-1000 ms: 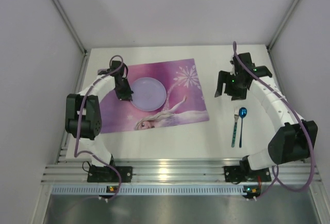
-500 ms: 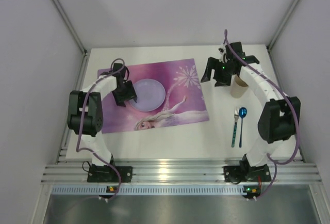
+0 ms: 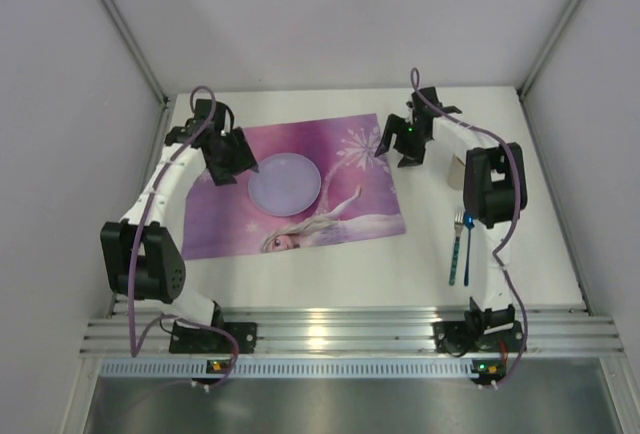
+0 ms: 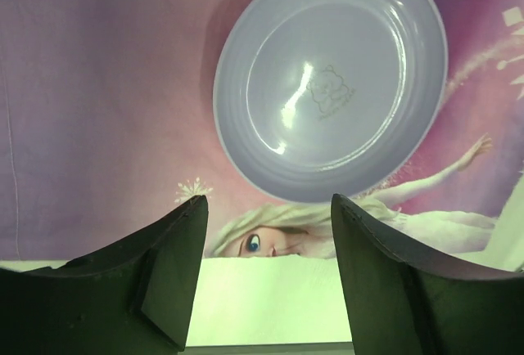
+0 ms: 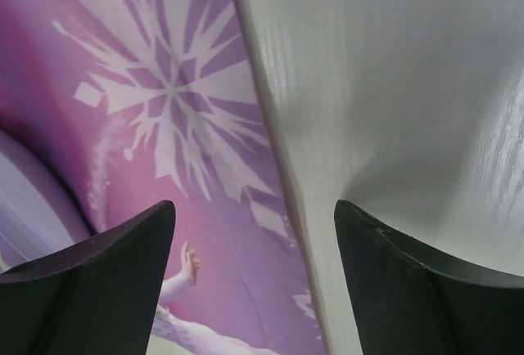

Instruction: Set the dinner table for one person

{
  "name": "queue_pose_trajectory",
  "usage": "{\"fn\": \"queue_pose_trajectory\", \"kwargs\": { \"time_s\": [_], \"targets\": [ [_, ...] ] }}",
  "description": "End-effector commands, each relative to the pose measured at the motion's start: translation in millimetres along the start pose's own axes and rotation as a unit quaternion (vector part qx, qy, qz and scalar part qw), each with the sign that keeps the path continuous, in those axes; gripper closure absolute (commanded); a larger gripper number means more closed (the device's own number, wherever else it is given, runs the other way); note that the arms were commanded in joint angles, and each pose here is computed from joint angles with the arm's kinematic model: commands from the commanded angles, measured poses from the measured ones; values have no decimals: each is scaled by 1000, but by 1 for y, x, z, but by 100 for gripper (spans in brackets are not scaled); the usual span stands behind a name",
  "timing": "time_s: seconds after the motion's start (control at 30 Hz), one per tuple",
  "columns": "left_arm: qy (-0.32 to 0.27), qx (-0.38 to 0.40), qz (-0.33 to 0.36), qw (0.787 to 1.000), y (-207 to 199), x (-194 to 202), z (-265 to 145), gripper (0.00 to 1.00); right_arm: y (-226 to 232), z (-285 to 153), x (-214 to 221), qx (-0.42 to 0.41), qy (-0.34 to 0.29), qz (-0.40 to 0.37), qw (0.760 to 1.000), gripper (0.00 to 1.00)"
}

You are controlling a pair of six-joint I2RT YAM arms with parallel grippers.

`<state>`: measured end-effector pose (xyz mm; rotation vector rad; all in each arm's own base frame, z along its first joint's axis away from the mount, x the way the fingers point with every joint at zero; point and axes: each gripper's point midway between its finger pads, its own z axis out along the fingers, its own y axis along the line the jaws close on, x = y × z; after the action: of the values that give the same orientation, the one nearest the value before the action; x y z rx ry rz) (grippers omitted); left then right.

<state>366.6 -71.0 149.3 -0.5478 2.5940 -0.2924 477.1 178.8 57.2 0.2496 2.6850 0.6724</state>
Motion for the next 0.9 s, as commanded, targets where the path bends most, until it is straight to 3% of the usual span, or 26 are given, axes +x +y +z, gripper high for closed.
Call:
{"fn": "queue_pose_trajectory", "kwargs": {
  "time_s": [0.0,0.17,0.37,0.47,0.5,0.6,0.87],
  "targets": [
    [-13,12,-11,1000,-3,4,-37,33,7,10,-16,2,-24,1,1000,21],
    [-19,-7,-10,1000,12,16,-50,34,15,36,-5,-5,-6,-6,1000,28],
    [-17,-16,-12,1000,21,27,-56,35,22,54,13,-10,12,-7,1000,47],
    [-17,-16,-14,1000,21,28,-56,35,18,54,14,-4,12,-6,1000,69],
    [-16,-17,-14,1000,21,28,-57,35,16,54,16,2,13,-7,1000,81],
    [-16,-15,-16,1000,20,28,-57,36,5,47,12,24,7,-7,1000,100],
    [-13,-12,-20,1000,20,32,-58,36,-53,0,1,94,-28,26,995,100]
  ]
}}
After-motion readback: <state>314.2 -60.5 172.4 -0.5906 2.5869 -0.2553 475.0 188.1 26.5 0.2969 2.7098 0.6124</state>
